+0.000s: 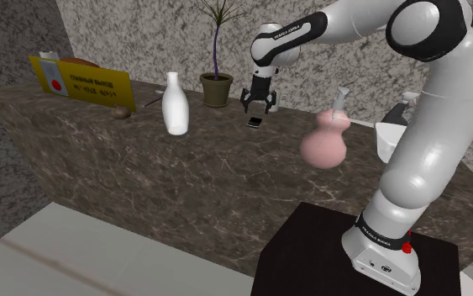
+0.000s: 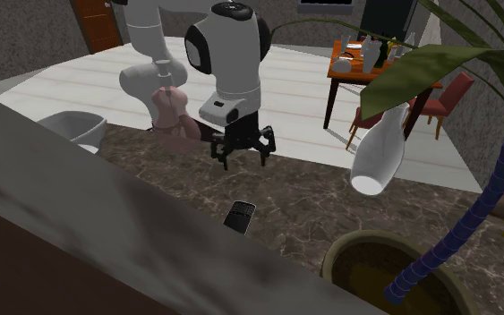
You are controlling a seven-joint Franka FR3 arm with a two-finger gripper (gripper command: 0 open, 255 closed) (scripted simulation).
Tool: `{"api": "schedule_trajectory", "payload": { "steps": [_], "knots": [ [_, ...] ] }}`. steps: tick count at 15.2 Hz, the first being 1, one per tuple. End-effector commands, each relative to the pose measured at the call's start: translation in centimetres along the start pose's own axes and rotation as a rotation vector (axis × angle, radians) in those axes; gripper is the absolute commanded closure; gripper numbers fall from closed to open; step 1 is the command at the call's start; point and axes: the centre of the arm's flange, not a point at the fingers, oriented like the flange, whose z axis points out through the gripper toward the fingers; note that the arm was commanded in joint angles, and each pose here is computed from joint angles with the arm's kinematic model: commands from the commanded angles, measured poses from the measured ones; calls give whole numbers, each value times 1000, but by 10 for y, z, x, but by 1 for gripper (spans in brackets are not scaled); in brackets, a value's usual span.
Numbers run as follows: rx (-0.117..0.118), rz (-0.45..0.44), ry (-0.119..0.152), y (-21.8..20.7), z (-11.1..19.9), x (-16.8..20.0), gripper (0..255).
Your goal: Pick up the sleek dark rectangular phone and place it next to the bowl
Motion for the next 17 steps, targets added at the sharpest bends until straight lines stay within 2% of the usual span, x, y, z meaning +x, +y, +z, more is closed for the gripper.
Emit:
{"api": "schedule_trajectory", "payload": {
  "steps": [1,8,17],
  "knots": [
    [5,68,6,5,10,23,0],
    [22,290,25,36,47,97,0],
    [22,290,25,36,87,98,0]
  ]
}}
